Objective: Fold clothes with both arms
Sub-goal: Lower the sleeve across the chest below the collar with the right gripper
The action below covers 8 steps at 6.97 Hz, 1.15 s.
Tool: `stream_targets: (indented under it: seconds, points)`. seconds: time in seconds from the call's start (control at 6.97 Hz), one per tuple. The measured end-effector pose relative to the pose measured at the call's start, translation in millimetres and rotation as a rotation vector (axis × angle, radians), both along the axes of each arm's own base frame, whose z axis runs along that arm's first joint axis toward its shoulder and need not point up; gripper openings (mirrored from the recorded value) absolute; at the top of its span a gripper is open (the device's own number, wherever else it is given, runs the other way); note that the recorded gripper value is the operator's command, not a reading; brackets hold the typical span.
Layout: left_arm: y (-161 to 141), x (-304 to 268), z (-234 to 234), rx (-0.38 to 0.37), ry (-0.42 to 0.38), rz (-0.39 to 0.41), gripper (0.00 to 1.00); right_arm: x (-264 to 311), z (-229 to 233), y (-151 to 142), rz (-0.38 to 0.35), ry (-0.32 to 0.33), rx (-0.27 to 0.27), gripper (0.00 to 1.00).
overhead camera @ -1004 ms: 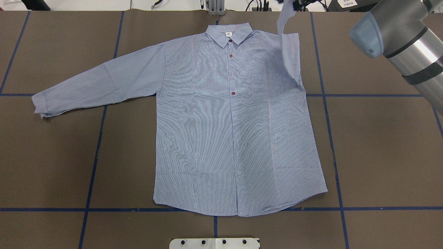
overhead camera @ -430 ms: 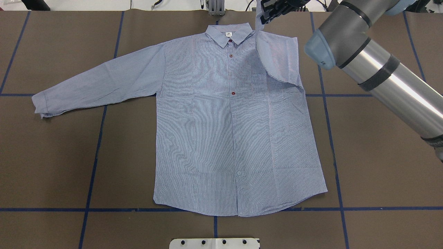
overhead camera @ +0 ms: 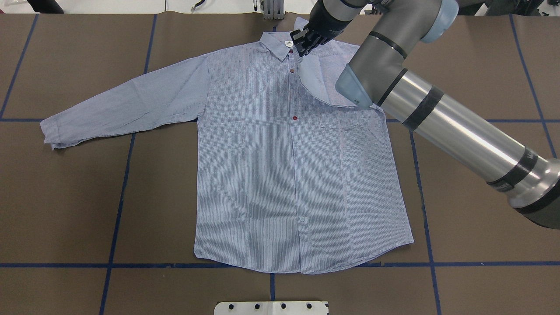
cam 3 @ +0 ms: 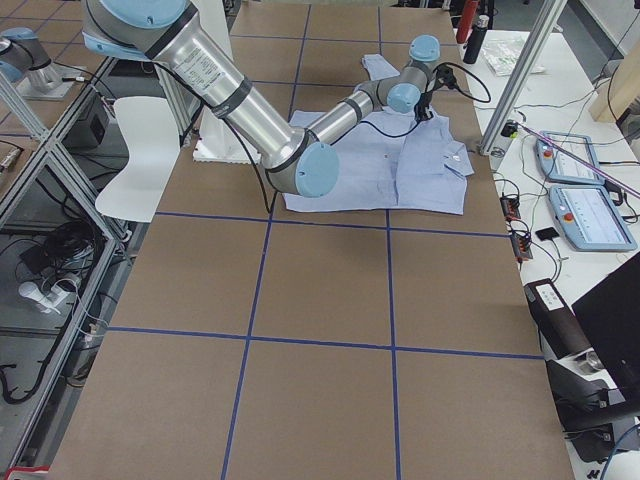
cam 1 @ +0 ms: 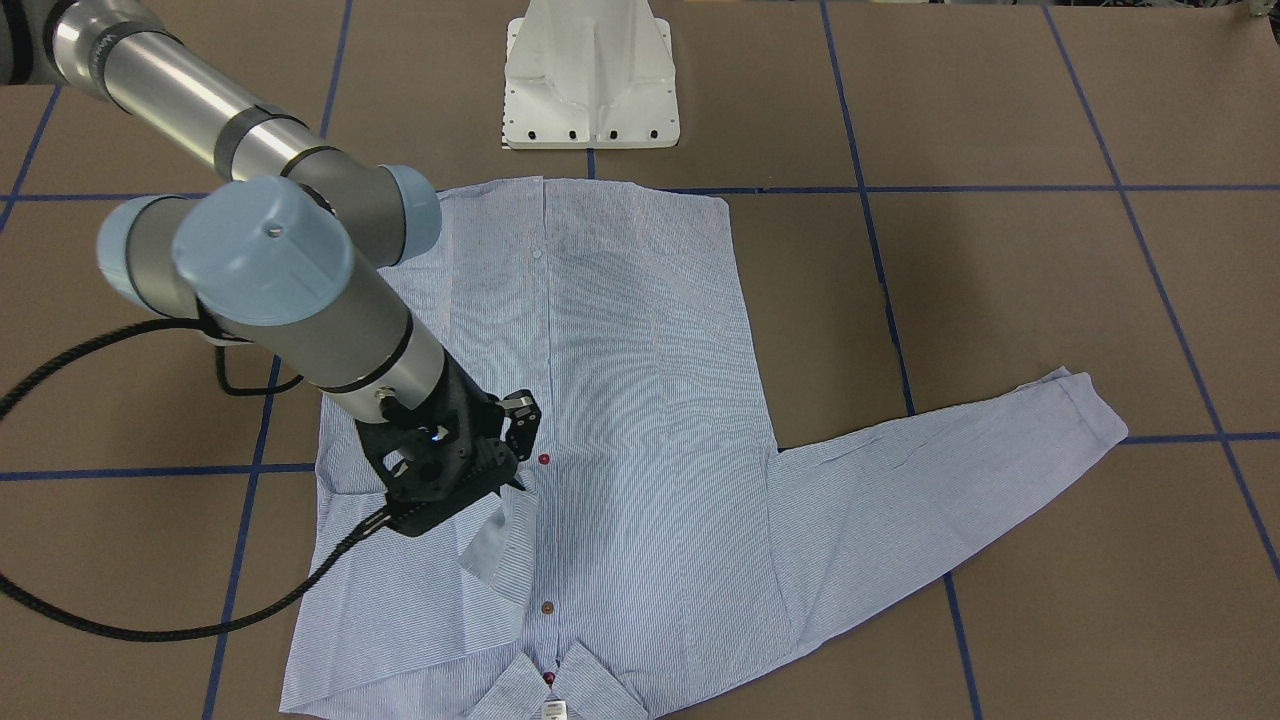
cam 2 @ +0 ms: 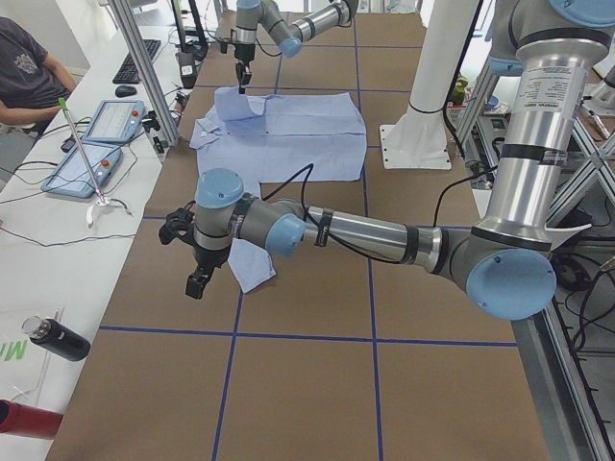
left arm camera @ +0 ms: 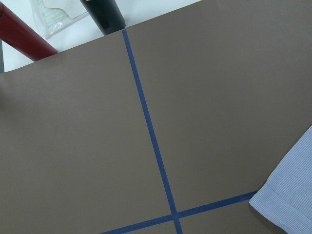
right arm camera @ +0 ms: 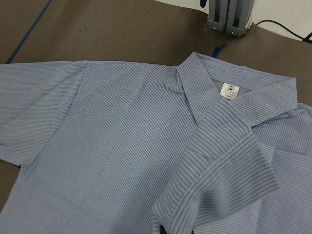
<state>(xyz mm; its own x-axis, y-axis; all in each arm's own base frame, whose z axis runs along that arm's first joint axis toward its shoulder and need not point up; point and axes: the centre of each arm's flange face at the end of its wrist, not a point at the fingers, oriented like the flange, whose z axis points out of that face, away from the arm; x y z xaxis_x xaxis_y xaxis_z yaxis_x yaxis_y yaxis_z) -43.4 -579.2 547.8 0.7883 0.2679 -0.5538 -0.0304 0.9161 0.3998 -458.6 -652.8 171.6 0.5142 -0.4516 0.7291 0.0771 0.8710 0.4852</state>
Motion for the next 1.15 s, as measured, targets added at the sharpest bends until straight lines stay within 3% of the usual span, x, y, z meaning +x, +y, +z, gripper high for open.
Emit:
stream_targets:
  seconds: [0.43,0.72,0.86,1.0,1.15]
  points:
    - [0,0,0,-0.001,-0.002,-0.001,1.00,-92,9,25,0.000,0.088,0.029,0.00]
    - [0,0,2,-0.003,-0.004,-0.002,1.00,-120,9,34,0.002,0.111,0.044,0.00]
    - [-1,-1,3,-0.005,-0.008,-0.003,1.00,-129,5,36,0.002,0.118,0.047,0.27]
    - [-1,-1,4,-0.006,-0.014,-0.006,1.00,-136,2,38,0.000,0.121,0.047,0.97]
    - [-2,-1,4,-0.005,-0.018,-0.008,1.00,-144,-4,43,0.004,0.118,0.053,0.99]
